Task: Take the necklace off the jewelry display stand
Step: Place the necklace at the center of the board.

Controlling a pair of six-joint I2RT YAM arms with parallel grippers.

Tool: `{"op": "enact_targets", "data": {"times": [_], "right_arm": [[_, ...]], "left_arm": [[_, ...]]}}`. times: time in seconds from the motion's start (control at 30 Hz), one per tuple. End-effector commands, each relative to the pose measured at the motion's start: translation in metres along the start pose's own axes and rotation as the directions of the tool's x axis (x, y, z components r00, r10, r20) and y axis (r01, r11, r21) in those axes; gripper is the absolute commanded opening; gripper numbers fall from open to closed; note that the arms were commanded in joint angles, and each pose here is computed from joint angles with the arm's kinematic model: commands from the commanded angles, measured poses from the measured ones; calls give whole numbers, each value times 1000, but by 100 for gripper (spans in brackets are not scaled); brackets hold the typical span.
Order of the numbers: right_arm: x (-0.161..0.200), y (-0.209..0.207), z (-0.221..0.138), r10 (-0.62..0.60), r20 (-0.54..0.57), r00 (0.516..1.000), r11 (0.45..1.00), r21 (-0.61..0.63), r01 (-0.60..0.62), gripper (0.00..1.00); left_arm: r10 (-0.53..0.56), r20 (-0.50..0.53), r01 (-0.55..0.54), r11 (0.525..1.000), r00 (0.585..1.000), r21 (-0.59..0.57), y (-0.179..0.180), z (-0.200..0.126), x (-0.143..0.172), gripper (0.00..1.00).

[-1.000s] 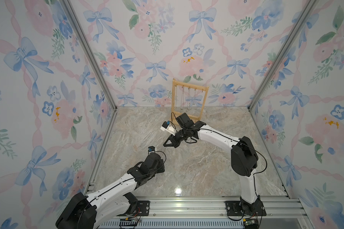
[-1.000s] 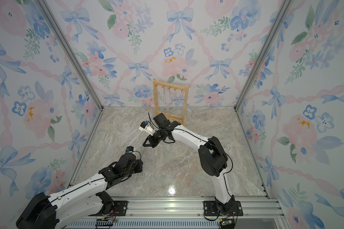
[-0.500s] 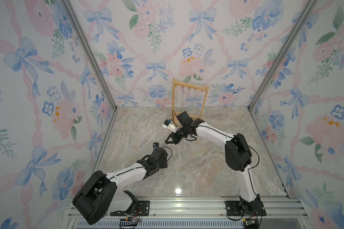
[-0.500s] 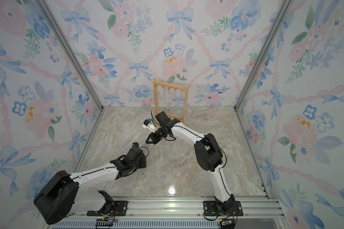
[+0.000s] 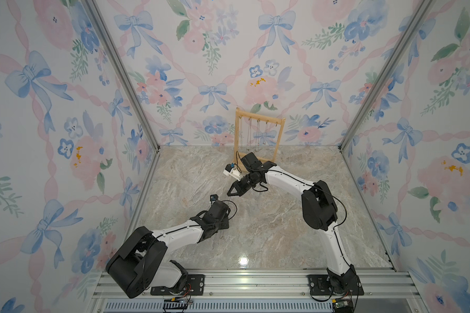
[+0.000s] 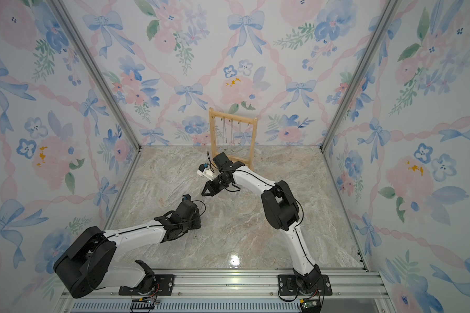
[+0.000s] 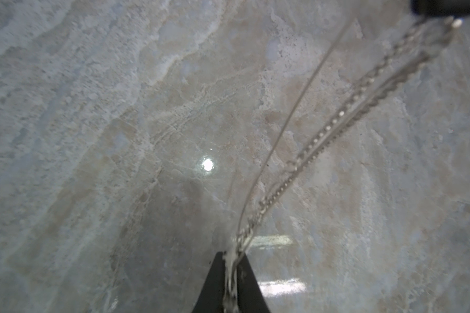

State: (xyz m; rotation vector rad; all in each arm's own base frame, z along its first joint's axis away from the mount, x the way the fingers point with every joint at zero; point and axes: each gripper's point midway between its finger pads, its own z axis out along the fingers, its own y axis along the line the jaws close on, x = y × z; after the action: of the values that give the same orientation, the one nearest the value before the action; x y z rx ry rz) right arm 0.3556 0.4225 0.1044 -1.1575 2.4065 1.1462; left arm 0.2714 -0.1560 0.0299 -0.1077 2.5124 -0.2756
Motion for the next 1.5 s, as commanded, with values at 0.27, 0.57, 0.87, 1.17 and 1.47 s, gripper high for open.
{"op": "enact_targets", "data": {"times": [0.27, 0.57, 0.87, 1.17, 1.47], "right_arm": [[5, -17, 5, 55, -31, 998, 998, 28, -54, 0], [6, -28, 7, 74, -35, 997, 996, 62, -72, 0], [7, -38, 6, 94, -32, 995, 992, 86, -91, 0], [7, -49, 8, 114, -32, 993, 988, 104, -111, 0], [12, -62, 15, 138, -58, 989, 982, 138, -129, 0]], "left_arm": [[-1, 37, 1, 1000, 999, -3, 1, -5, -10, 34], [-2, 37, -2, 995, 999, 97, -29, -4, -20, 28], [-12, 16, 10, 995, 1000, 103, -38, 13, -18, 15], [-15, 22, 14, 998, 1000, 55, -23, 15, -10, 12], [-30, 47, 28, 999, 998, 44, -15, 9, -9, 13]]}}
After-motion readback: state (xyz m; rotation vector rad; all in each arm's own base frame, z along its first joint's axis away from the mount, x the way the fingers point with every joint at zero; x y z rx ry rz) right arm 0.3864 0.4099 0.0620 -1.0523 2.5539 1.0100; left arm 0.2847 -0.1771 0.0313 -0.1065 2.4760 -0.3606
